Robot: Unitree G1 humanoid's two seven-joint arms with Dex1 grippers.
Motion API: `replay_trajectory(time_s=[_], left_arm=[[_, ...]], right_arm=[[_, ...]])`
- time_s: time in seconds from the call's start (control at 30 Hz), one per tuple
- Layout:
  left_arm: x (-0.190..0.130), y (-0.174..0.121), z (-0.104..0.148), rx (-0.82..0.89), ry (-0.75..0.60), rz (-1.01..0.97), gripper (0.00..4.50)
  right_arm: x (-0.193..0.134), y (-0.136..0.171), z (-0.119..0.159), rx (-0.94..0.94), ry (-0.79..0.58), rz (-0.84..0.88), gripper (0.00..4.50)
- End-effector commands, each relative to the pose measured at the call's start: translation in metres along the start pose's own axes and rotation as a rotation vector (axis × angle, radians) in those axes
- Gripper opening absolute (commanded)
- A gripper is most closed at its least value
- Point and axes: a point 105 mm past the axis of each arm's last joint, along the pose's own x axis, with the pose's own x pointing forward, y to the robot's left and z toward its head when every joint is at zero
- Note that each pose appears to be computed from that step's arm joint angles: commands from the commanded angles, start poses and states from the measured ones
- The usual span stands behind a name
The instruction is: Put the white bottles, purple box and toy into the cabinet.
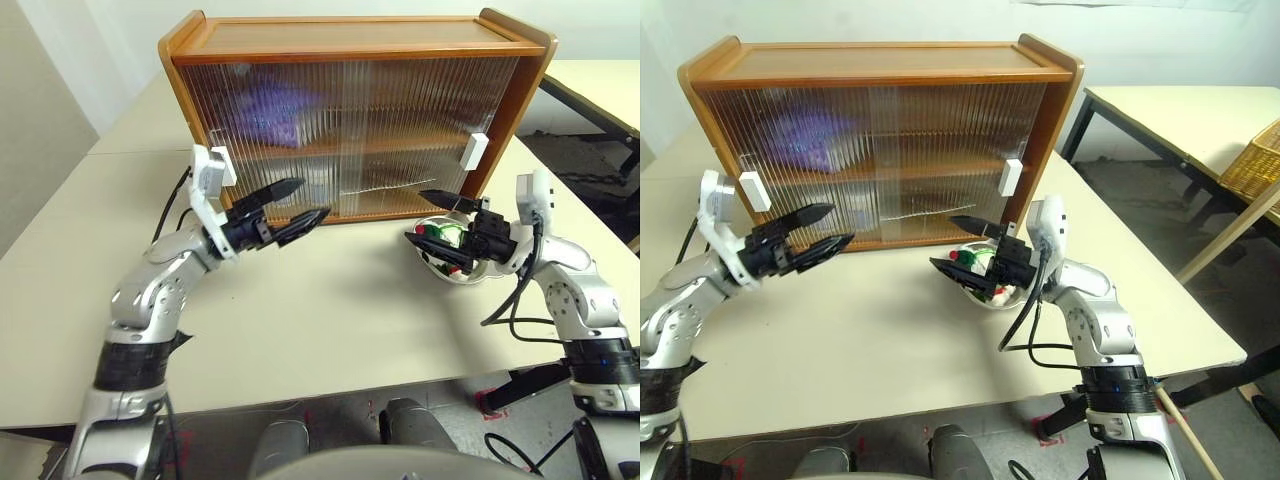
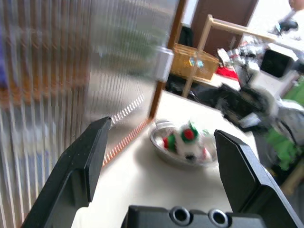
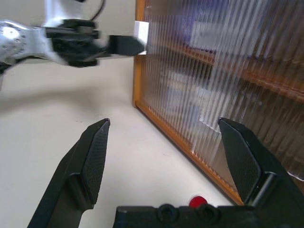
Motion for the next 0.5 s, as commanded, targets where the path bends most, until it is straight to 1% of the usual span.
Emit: replay_trajectory(time_s=[0.03,0.23,0.33,0.47,0.5], left_arm=[[-0.006,-0.010,0.001,-0.005,0.024,-0.047,4.47],[-0.007,-0.010,0.002,0.018,0.042,-0.058,4.47],[-0.005,-0.009,0.002,0.022,0.043,-0.062,4.50],[-0.003,-0.009,0.001,0.029,0.048,-0.070,4.50],[-0.002,-0.009,0.001,0.031,0.049,-0.071,4.50]], right_arm=[[-0.005,-0.006,-0.004,-0.004,0.023,-0.047,4.50],[-0.015,-0.024,-0.003,-0.012,0.024,-0.155,4.50],[-0.024,-0.039,-0.001,-0.012,0.013,-0.238,3.92],[-0.036,-0.054,0.000,-0.014,0.010,-0.323,2.44],[-0.038,-0.057,0.000,-0.013,0.011,-0.334,2.00]])
